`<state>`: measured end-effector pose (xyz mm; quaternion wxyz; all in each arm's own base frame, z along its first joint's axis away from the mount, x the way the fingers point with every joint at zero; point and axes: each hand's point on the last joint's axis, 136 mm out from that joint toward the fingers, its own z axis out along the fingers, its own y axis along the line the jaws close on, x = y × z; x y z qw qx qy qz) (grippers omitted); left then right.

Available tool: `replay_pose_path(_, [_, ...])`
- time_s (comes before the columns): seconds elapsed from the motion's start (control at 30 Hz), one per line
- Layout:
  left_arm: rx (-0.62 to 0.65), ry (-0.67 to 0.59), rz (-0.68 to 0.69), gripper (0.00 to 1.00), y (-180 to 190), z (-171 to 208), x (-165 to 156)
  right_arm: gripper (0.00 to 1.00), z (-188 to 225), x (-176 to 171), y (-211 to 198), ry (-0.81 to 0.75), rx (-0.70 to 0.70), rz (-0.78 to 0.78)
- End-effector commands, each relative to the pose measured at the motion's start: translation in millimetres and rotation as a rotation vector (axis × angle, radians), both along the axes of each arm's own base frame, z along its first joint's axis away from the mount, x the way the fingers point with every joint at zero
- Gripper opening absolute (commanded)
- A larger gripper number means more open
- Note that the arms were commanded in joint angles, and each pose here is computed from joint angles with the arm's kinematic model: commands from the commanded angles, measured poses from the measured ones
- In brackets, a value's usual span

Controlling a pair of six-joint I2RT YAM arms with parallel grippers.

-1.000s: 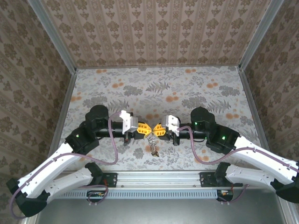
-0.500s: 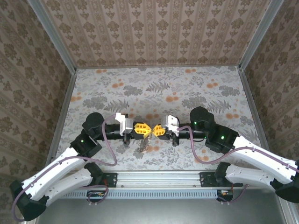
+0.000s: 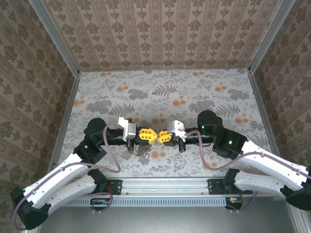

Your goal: Put the keys on the keyring

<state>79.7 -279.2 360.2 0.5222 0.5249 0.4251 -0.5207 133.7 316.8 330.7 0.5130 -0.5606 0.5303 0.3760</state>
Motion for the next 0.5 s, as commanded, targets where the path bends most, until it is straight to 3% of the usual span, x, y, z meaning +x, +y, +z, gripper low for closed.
replay_pose_path(0.0, [-0.089,-0.066,-0.017,0.0,5.8,26.5,-6.7,0.05,1.1,-6.3,5.0,0.025,-0.006,0.045])
replay_pose_path(0.47, [-0.096,-0.07,-0.057,0.0,8.8,27.0,-15.1,0.05,10.0,-13.9,10.7,0.035,0.019,0.105])
